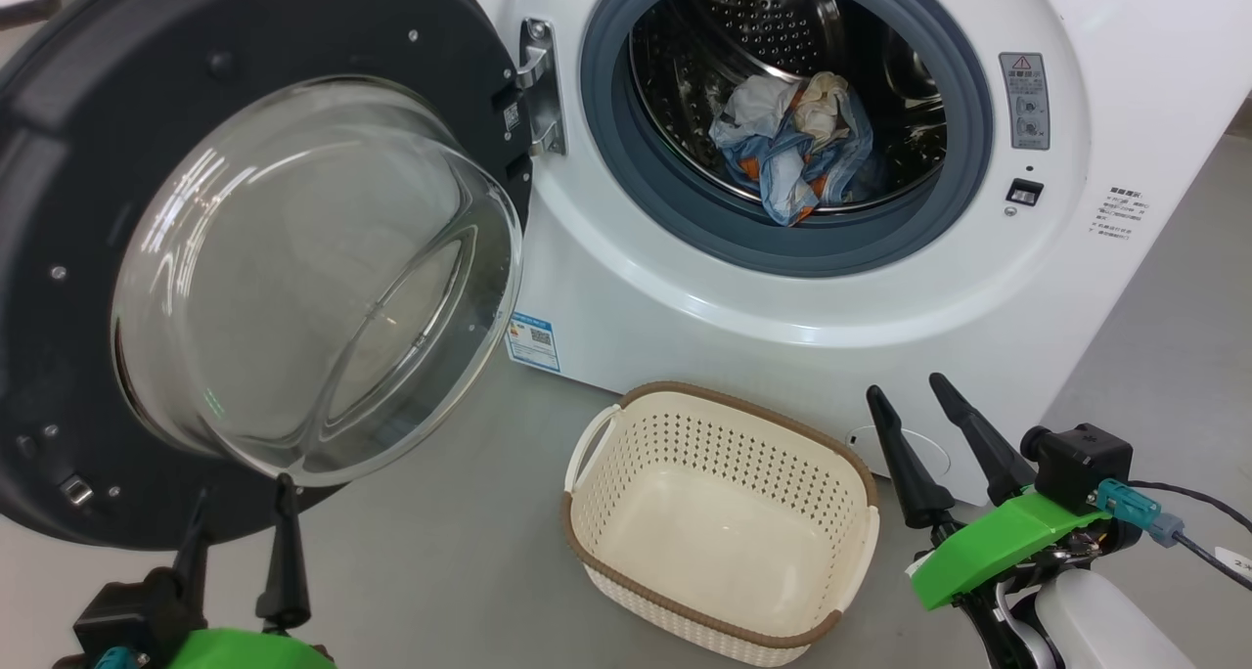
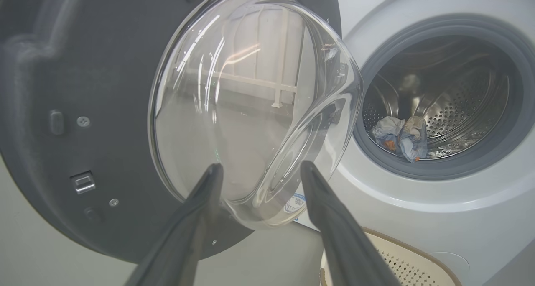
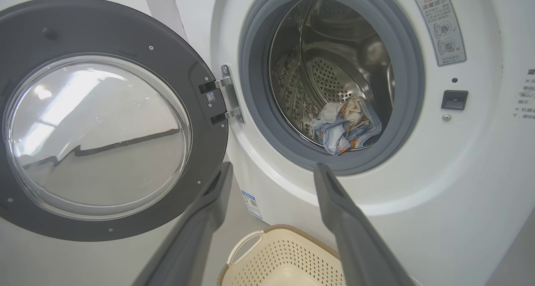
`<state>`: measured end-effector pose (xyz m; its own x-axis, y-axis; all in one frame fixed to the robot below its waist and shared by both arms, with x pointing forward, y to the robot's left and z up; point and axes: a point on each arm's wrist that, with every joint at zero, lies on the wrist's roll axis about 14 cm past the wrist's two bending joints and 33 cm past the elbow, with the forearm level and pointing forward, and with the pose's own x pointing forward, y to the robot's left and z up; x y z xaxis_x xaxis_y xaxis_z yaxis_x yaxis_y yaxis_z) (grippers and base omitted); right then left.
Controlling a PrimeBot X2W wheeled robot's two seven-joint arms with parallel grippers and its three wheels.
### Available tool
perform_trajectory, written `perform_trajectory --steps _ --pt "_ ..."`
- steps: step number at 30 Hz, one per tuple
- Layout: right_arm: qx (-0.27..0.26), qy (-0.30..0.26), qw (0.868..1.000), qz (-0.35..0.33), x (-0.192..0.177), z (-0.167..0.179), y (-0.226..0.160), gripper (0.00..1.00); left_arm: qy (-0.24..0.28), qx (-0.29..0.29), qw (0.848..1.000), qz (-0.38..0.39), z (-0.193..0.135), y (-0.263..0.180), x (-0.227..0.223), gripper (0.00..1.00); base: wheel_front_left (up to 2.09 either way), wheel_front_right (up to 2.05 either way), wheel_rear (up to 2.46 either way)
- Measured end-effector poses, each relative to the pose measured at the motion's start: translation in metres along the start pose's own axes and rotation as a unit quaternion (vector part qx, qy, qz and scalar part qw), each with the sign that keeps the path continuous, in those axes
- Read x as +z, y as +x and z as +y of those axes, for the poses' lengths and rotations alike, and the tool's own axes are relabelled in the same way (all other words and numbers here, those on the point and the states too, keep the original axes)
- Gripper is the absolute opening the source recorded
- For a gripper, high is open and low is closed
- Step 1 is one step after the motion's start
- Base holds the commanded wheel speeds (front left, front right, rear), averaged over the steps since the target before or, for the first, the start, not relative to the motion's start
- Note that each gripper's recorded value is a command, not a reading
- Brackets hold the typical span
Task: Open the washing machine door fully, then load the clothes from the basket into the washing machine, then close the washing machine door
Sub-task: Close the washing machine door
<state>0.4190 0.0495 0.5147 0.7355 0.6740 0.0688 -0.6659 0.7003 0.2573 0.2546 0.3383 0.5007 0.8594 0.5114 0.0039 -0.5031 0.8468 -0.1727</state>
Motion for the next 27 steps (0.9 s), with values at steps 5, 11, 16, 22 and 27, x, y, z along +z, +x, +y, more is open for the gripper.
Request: perform_trajectory --steps 5,11,16,22,27 --pt "-0.001 0.000 1.000 -0.001 0.001 0.000 -0.001 1.00 0.000 -0.002 1.000 -0.003 -0.003 0.001 0.002 0.00 0.00 0.00 0.00" --pt "-0.001 0.000 1.000 -0.003 0.002 0.000 0.000 1.00 -0.015 -0.017 0.999 -0.034 -0.010 0.003 0.023 0.00 0.00 0.00 0.00" --pt "0.002 -0.001 1.000 -0.002 0.002 0.002 0.001 1.00 -0.010 -0.042 0.992 -0.119 -0.014 0.013 0.090 0.00 0.00 0.00 0.00" --pt "0.004 0.001 1.000 0.002 -0.002 0.002 0.001 1.00 -0.033 -0.058 0.975 -0.213 -0.009 0.022 0.177 0.00 0.00 0.00 0.00" --pt "0.000 0.002 1.000 0.007 -0.006 -0.002 -0.001 1.00 -0.088 -0.058 0.955 -0.276 0.010 0.029 0.237 0.00 0.00 0.00 0.00"
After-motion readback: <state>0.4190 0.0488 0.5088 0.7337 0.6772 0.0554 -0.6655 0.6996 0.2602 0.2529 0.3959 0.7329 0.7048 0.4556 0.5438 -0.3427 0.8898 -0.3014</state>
